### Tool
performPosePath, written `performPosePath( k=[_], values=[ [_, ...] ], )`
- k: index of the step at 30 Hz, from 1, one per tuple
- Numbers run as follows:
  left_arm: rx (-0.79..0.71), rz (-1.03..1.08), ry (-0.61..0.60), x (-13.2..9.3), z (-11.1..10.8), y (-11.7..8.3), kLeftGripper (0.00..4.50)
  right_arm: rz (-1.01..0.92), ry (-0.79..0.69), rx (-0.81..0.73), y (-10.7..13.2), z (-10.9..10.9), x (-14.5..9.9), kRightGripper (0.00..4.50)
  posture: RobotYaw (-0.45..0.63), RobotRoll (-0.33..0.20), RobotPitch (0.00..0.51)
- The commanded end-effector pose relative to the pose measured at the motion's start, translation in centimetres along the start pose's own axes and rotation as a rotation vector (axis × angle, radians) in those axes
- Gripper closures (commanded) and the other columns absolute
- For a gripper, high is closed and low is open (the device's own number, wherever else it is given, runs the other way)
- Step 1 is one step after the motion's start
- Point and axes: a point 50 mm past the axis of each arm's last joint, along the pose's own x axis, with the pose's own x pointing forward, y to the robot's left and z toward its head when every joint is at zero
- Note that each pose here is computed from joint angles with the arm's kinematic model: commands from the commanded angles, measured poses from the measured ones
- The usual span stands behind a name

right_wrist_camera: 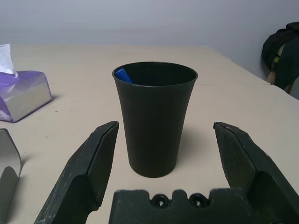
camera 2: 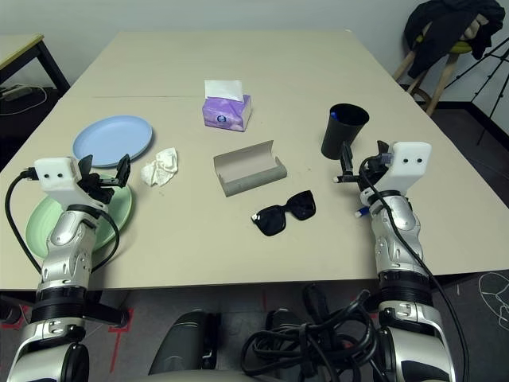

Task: Organize and tidy the items on the table.

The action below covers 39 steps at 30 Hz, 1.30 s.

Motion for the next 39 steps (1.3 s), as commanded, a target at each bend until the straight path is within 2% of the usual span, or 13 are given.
performPosePath(
  k=[1, 13, 22, 26, 31, 35, 39],
  values=[
    [0.017, -0.007, 0.014, -0.2, -0.2, 0.0, 0.0, 0.005, 0.004, 0.013, 0.1, 0.0, 0.1, 0.02, 0.1, 0.0, 0.054],
    [0.019, -0.019, 0.016, -0.1, -0.1, 0.0, 0.0, 0.042, -0.005, 0.022, 0.4, 0.1, 0.1, 0.02, 0.1, 0.0, 0.056],
    [0.026, -0.037, 0.011, -0.1, 0.2, 0.0, 0.0, 0.217, -0.036, 0.057, 1.6, 0.4, -0.2, 0.02, 0.11, 0.0, 0.057],
    [0.028, -0.054, 0.007, -0.1, 0.4, -0.2, 0.0, 0.392, -0.06, 0.047, 2.6, 1.2, -0.3, 0.02, 0.12, 0.0, 0.06],
    [0.037, -0.077, 0.021, -0.3, 0.4, -0.3, 0.0, 0.69, -0.043, 0.046, 4.0, 1.9, -1.0, 0.02, 0.14, 0.0, 0.067],
    [0.042, -0.101, 0.029, -0.5, 0.7, -0.2, 0.0, 0.977, -0.042, -0.011, 5.4, 2.6, -1.7, 0.02, 0.15, 0.0, 0.071],
    [0.048, -0.103, 0.031, -0.6, 0.9, 0.0, 0.0, 1.139, -0.029, -0.027, 6.1, 2.7, -2.3, 0.02, 0.17, 0.0, 0.073]
  ],
)
